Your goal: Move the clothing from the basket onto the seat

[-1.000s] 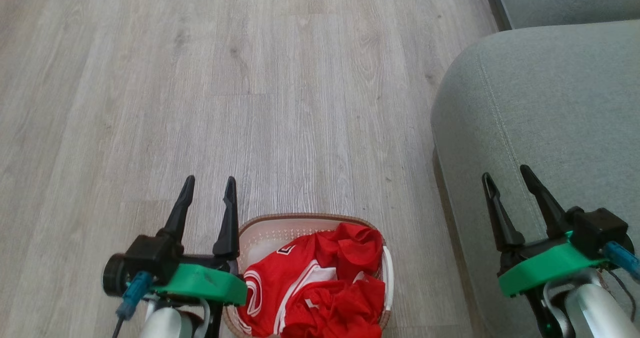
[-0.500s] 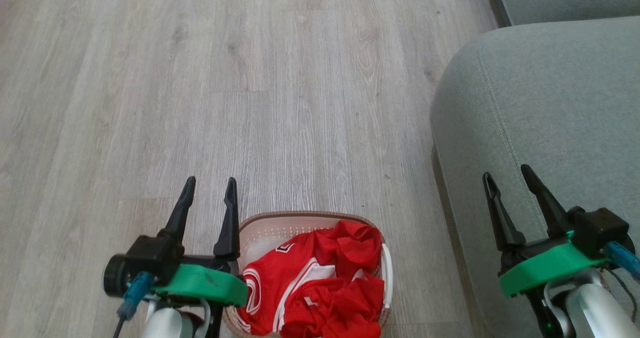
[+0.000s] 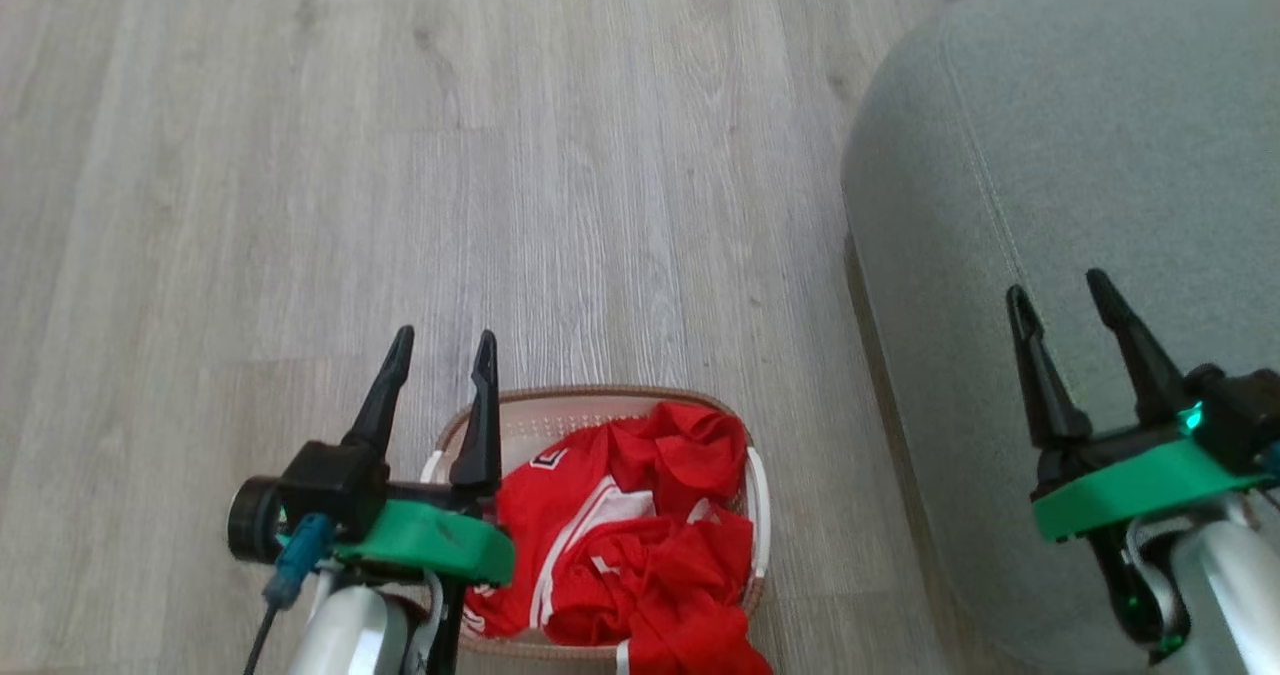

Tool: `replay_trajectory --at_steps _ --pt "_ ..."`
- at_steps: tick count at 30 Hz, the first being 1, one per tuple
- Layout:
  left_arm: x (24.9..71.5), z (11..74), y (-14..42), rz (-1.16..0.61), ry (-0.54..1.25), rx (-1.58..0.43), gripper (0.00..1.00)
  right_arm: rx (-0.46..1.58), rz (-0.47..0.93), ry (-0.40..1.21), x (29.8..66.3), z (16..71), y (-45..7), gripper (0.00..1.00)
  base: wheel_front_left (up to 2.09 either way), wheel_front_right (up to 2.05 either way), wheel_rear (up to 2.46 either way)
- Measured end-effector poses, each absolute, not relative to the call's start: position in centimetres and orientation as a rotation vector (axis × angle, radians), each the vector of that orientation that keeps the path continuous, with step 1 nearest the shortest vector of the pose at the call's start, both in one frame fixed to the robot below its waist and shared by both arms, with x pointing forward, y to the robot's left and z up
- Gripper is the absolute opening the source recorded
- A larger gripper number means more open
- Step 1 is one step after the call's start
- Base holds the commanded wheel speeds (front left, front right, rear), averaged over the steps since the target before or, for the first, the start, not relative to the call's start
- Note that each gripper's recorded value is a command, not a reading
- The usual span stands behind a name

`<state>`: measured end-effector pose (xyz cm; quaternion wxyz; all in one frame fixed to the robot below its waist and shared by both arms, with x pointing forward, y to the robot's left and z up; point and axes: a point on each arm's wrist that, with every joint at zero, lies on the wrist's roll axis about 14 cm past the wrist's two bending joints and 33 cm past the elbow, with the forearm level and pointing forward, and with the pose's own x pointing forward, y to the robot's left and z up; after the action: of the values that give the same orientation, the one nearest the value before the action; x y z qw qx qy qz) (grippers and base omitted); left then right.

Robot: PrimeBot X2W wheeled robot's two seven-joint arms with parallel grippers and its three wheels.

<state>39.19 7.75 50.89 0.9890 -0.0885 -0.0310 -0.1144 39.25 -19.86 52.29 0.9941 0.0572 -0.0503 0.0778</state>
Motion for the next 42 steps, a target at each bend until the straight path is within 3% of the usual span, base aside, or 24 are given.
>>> replay_trajectory --at_steps 13,42 --pt "41.9 44.9 4.0 -0.302 0.116 -0.195 1.00 0.102 0.117 -0.120 42.1 52.7 -22.2 1.00 0.00 0.00 0.00" --pt "44.8 23.5 0.9 -0.322 0.708 -0.160 1.00 0.054 0.109 -0.151 50.0 50.7 -24.9 1.00 0.00 0.00 0.00"
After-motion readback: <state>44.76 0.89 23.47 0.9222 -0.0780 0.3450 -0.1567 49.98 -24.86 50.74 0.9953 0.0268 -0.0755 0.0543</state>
